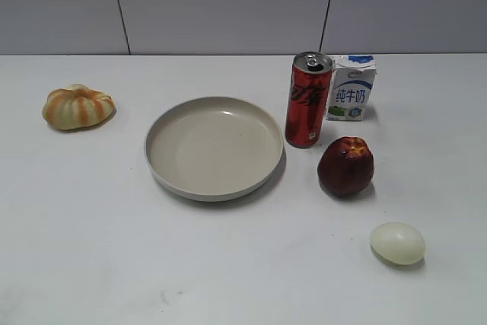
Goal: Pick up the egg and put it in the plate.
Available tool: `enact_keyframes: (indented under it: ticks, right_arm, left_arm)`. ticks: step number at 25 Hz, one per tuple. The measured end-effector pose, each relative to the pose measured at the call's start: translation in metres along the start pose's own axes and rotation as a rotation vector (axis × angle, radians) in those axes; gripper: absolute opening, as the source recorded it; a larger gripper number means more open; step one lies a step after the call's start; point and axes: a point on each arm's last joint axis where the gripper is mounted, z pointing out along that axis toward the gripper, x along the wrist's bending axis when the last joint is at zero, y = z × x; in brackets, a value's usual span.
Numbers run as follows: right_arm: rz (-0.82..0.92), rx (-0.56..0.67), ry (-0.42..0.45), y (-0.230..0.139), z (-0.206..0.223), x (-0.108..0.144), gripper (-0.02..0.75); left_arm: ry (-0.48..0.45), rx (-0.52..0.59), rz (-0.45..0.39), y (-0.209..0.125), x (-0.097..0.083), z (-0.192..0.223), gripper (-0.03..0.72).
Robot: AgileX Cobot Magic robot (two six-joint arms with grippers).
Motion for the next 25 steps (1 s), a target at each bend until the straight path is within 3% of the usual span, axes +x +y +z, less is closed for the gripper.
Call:
enact_keyframes:
  ticks: [14, 18, 25]
  right_arm:
    - [0.002, 0.006, 0.003, 0.0, 0.001, 0.0, 0.584]
    - [0.008, 0.095, 0.026, 0.007, 0.014, 0.0, 0.584]
    - [-0.04, 0.305, 0.166, 0.028, 0.05, 0.005, 0.584]
  left_arm:
    - [0.0, 0.0, 0.0, 0.0, 0.0, 0.0, 0.24]
    - [0.0, 0.0, 0.0, 0.0, 0.0, 0.0, 0.24]
    - [0.0, 0.0, 0.0, 0.0, 0.0, 0.0, 0.24]
